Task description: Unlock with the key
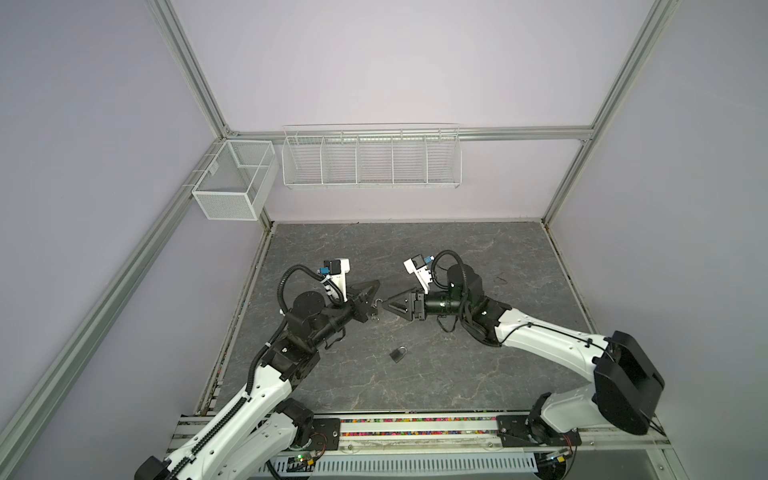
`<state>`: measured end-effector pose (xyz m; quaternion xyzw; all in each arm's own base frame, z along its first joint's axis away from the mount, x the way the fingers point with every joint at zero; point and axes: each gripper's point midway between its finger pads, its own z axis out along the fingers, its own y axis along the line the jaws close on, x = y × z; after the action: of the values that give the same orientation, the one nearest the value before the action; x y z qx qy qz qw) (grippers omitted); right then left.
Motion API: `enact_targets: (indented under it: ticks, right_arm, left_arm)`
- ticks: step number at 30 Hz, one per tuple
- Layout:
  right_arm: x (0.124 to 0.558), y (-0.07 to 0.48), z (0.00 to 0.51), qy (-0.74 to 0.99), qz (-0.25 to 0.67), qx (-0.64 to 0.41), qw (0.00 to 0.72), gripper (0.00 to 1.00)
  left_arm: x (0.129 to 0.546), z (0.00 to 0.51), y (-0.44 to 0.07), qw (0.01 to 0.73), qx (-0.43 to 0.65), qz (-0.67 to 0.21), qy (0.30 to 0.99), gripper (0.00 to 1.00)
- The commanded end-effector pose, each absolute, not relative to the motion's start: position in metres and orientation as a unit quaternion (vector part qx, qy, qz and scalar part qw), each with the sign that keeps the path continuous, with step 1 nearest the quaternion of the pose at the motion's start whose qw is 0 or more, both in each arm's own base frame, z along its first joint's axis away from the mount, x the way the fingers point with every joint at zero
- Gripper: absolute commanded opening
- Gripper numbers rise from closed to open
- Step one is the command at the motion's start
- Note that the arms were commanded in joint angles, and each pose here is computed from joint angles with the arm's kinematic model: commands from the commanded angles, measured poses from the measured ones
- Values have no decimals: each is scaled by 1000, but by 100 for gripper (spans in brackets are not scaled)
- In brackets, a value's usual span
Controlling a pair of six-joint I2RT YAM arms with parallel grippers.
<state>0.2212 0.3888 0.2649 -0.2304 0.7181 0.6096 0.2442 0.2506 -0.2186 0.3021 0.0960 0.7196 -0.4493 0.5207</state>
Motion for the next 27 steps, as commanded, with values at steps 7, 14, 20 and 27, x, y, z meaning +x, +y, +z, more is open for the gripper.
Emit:
enact_targets:
  ticks: [7,14,20,27]
  right_arm:
    - [206,402,284,664,662,-258,233,50]
    - [203,402,286,654,669,-266,232,41]
    - [203,405,285,653,669,-270,229,33]
    - [202,406,281,653,670,-272,226,29]
  left_arm:
    - [241,325,-230,528,126,-491,682,0]
    - [240,330,-234,523,131,-503,676,0]
    - [242,329,-236,520,131,-504,678,0]
    - [241,331,-236,522,132,-505,675,0]
